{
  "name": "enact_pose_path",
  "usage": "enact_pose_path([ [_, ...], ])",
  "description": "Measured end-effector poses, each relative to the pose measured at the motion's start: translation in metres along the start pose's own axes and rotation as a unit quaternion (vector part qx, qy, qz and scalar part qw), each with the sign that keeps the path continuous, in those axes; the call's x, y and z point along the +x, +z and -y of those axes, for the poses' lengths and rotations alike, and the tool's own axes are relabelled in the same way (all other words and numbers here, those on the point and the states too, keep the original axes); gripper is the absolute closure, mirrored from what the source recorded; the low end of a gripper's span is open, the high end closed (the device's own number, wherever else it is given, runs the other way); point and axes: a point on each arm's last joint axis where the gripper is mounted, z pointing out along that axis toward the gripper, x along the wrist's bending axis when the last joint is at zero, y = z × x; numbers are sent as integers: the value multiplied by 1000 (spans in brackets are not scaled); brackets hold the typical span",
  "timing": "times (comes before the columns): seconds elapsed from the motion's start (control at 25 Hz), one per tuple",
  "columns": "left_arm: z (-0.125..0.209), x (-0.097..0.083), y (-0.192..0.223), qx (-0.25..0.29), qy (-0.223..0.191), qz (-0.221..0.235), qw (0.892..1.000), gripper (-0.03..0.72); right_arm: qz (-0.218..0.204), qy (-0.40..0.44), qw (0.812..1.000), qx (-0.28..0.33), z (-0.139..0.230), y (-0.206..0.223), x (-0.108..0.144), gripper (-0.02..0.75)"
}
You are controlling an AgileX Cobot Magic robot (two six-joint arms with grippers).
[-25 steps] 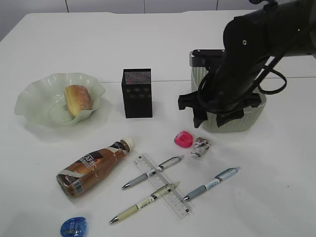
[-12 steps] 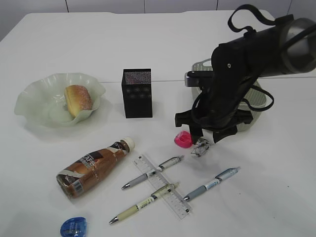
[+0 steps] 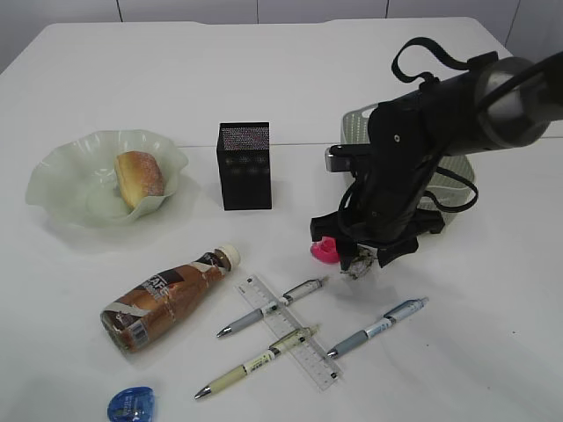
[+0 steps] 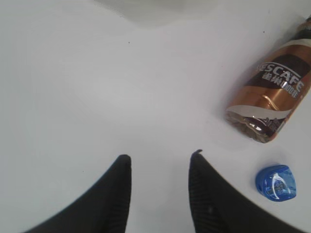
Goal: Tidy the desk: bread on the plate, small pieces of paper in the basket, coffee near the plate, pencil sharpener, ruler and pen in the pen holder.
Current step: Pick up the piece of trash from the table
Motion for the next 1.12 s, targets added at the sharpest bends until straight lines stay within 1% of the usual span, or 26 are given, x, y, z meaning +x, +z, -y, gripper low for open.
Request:
enact_pose_path([
  [0.28,0,0,0,0,1,-1,1000,398,4,0,1000,11,2,12,0,333],
  [0.88,0,0,0,0,2,-2,1000,398,1,-2,1000,2,0,12,0,340],
  [1.0,0,0,0,0,2,-2,1000,398,1,-2,1000,1,0,12,0,410],
  [1.12,0,0,0,0,2,-2,1000,398,1,-2,1000,1,0,12,0,513],
])
